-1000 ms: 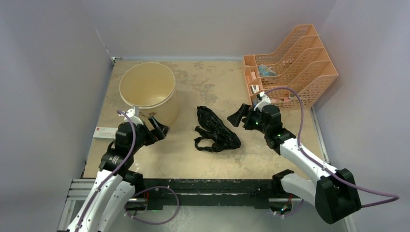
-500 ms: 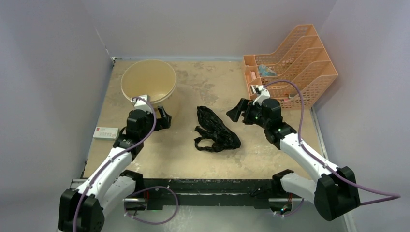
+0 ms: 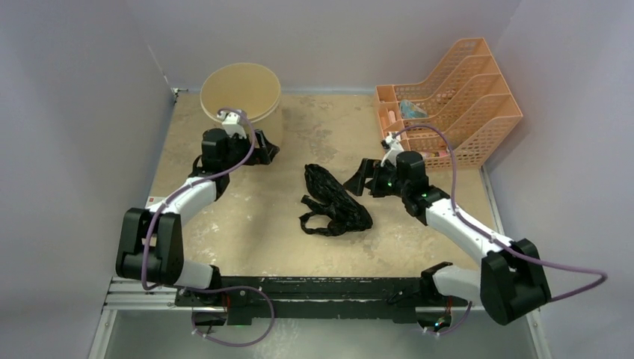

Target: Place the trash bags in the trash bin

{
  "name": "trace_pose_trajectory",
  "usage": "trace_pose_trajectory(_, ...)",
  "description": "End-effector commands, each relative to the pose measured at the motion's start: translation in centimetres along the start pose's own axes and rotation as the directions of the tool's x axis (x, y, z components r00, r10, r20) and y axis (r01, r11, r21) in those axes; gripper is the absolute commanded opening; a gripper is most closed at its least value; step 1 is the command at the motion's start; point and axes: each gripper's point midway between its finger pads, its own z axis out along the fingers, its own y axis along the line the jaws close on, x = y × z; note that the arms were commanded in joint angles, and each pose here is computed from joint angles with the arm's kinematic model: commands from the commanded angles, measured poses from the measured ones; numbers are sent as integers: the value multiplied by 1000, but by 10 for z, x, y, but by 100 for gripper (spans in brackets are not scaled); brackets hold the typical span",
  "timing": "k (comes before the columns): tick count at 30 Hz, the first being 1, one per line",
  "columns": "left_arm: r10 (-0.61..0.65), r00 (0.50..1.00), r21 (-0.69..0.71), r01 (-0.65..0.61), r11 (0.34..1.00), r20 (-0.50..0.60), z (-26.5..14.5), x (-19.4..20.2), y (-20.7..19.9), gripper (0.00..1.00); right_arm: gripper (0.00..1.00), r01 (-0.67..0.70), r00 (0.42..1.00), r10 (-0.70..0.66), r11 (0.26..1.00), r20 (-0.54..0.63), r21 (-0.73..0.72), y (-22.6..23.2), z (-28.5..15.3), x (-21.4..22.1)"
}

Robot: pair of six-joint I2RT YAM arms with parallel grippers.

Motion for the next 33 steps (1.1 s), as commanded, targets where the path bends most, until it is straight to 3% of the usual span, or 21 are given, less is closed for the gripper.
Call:
trace_pose_trajectory(1,34,997,151,-45,988,75,2,-34,-30,99,94,57,996,-59,998,-64,-30,12,9,4)
trace_pose_trajectory(9,-111,991,158,121,980,-71,-61,22,-48,98,70,122,984,-115,992,-134,41,8,31,28)
trace_pose_trajectory(13,-178,972,167,203,965,-154,-92,51,-60,98,34,173,976,-174,985,-134,-20,31,35,22)
trace_pose_trajectory(17,-258,938,251,314,916,-231,-113,71,-83,98,2,240,965,-258,940,-46,-242,90,24,2)
trace_pose_trajectory(20,-301,918,275,368,888,-257,-122,79,-91,98,0,344,936,-343,860,74,-378,136,0,-13)
trace_pose_trajectory(23,-305,921,335,374,865,-241,-129,74,-101,98,0,406,914,-371,816,165,-412,149,-17,-20)
trace_pose_trajectory(28,-222,940,500,326,802,-258,-141,71,-125,100,0,297,944,-330,818,21,-492,142,-4,15)
trace_pose_trajectory(33,-161,948,629,303,716,-273,-149,71,-150,100,0,154,983,-182,747,24,-646,165,-14,23)
